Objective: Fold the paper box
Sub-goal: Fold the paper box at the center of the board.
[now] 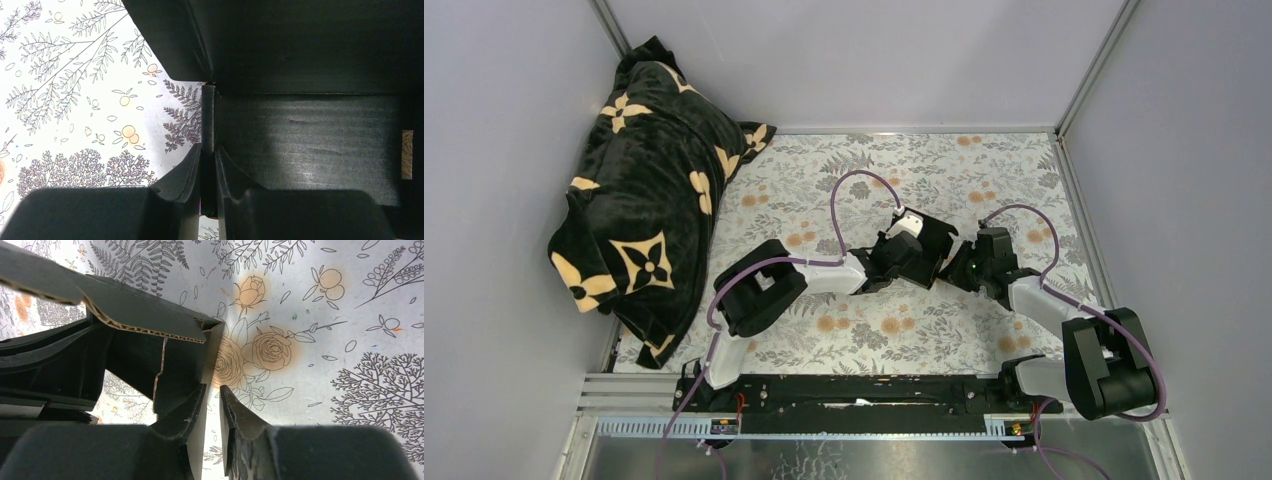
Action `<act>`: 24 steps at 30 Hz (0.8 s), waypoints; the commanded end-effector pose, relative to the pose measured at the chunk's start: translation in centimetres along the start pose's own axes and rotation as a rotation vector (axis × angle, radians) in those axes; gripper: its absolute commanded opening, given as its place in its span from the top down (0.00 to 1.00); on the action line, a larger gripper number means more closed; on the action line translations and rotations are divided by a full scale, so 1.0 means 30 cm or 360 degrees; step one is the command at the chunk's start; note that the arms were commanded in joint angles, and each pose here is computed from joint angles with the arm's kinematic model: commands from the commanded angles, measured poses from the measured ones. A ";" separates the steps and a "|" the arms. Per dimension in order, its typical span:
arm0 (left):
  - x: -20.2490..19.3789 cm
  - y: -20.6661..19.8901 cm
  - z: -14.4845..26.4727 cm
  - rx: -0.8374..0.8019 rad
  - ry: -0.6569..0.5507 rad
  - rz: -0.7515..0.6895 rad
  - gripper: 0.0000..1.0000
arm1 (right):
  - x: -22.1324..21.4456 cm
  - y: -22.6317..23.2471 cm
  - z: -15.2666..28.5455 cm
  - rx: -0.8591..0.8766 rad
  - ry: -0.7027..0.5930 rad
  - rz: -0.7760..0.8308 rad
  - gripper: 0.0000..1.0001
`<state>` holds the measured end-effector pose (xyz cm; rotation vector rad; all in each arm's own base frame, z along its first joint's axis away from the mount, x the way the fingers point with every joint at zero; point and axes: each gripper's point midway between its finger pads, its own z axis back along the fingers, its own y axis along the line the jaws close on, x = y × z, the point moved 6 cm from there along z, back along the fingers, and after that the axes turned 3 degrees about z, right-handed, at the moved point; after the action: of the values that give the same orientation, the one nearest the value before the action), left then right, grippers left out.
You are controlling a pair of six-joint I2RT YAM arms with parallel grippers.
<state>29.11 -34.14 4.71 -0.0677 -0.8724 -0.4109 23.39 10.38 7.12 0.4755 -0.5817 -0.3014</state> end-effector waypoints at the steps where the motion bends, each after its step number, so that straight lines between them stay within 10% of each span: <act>1: -0.346 0.022 -0.019 -0.0067 0.0576 -0.0227 0.81 | 0.080 0.070 0.024 0.0128 -0.0135 0.0017 0.77; 24: -0.342 0.021 -0.023 -0.0071 0.0581 -0.0243 0.81 | 0.087 0.081 0.008 0.0146 -0.0109 0.0018 0.71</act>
<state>29.15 -34.18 4.71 -0.0641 -0.8725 -0.4177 23.90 10.53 7.85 0.4880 -0.6026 -0.3034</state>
